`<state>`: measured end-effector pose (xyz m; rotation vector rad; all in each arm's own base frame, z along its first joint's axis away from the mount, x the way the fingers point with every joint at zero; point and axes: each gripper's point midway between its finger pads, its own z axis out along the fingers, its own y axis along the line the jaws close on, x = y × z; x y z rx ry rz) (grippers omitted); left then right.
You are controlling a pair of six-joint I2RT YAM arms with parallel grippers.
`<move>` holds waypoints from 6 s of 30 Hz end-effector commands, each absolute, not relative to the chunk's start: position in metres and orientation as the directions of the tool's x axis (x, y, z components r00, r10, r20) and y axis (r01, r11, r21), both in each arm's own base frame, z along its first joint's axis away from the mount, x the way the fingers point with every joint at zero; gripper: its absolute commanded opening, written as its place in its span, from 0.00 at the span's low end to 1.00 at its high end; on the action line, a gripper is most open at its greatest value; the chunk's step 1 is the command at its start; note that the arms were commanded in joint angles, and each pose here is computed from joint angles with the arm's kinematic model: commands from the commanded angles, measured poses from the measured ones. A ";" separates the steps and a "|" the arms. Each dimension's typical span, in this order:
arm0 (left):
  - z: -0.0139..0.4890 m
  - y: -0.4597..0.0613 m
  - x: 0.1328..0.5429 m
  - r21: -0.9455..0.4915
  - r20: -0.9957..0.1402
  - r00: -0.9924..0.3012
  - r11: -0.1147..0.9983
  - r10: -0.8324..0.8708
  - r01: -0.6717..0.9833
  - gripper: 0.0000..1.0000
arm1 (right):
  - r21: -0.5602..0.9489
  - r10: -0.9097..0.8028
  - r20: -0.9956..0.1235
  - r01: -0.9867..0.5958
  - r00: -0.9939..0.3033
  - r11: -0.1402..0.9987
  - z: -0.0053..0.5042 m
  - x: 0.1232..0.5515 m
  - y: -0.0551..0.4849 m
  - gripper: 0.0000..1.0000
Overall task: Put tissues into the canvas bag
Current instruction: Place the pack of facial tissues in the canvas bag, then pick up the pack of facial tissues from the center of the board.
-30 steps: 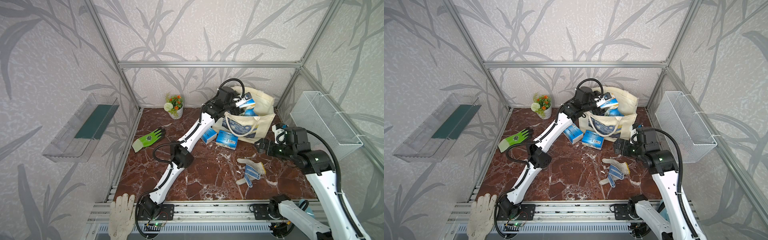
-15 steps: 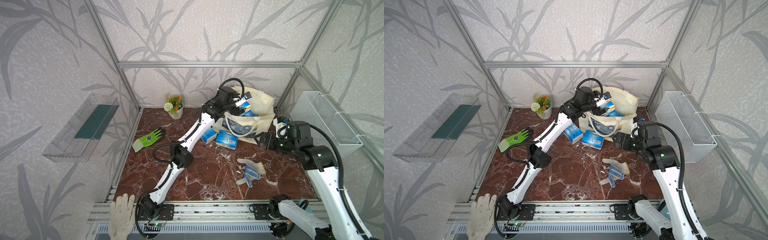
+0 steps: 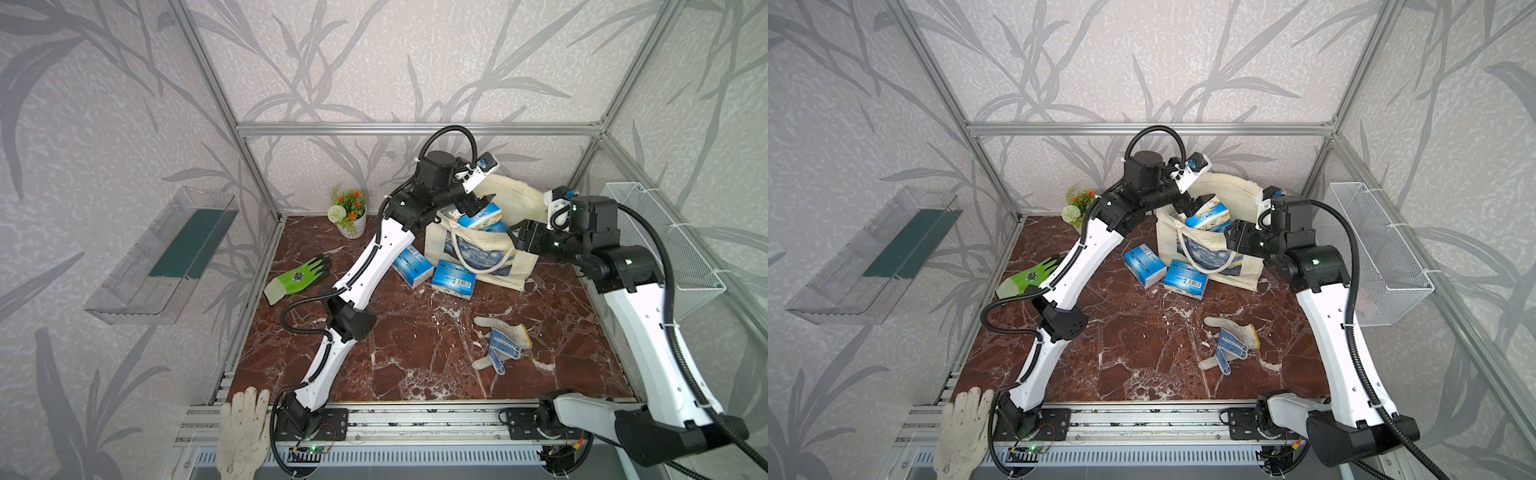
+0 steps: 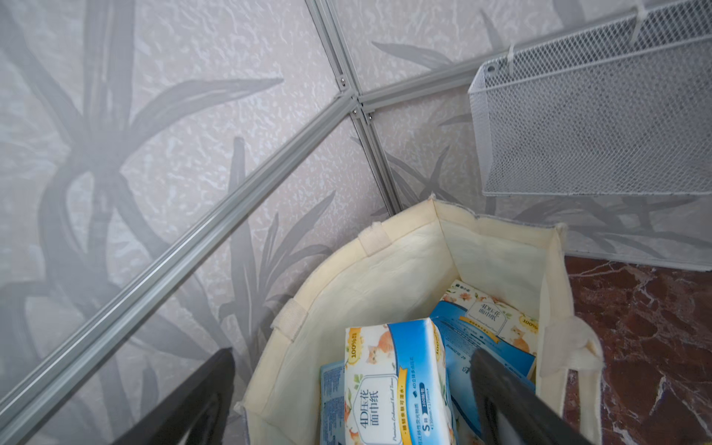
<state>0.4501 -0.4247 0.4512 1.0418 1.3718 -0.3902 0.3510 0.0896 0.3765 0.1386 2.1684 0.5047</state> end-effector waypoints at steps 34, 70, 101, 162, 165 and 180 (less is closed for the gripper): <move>0.383 -0.230 0.433 0.082 -0.866 -0.360 0.809 0.347 0.582 0.91 | 0.505 0.193 -0.527 -0.122 -0.827 0.854 0.292 0.501 0.173 0.61; 0.216 -0.206 0.464 -0.013 -0.735 -0.337 0.484 0.588 0.875 0.99 | 0.316 0.115 -0.780 -0.228 -0.615 0.921 0.428 0.369 0.115 0.89; 0.118 -0.255 0.581 0.044 -0.606 -0.669 0.858 0.430 0.511 0.85 | 0.436 0.227 -0.672 -0.128 -0.705 0.891 0.322 0.209 0.087 0.89; 0.183 -0.216 0.403 0.047 -0.481 -0.497 0.587 0.722 0.808 1.00 | 0.490 0.222 -0.635 -0.163 -0.740 0.857 0.295 0.223 0.104 0.90; 0.179 -0.223 0.387 -0.017 -0.455 -0.507 0.562 0.732 0.827 1.00 | 0.494 0.226 -0.635 -0.163 -0.739 0.854 0.295 0.224 0.105 0.91; 0.130 -0.251 0.381 -0.163 -0.466 -0.537 0.529 0.703 0.833 1.00 | 0.494 0.230 -0.621 -0.146 -0.749 0.857 0.288 0.219 0.103 0.92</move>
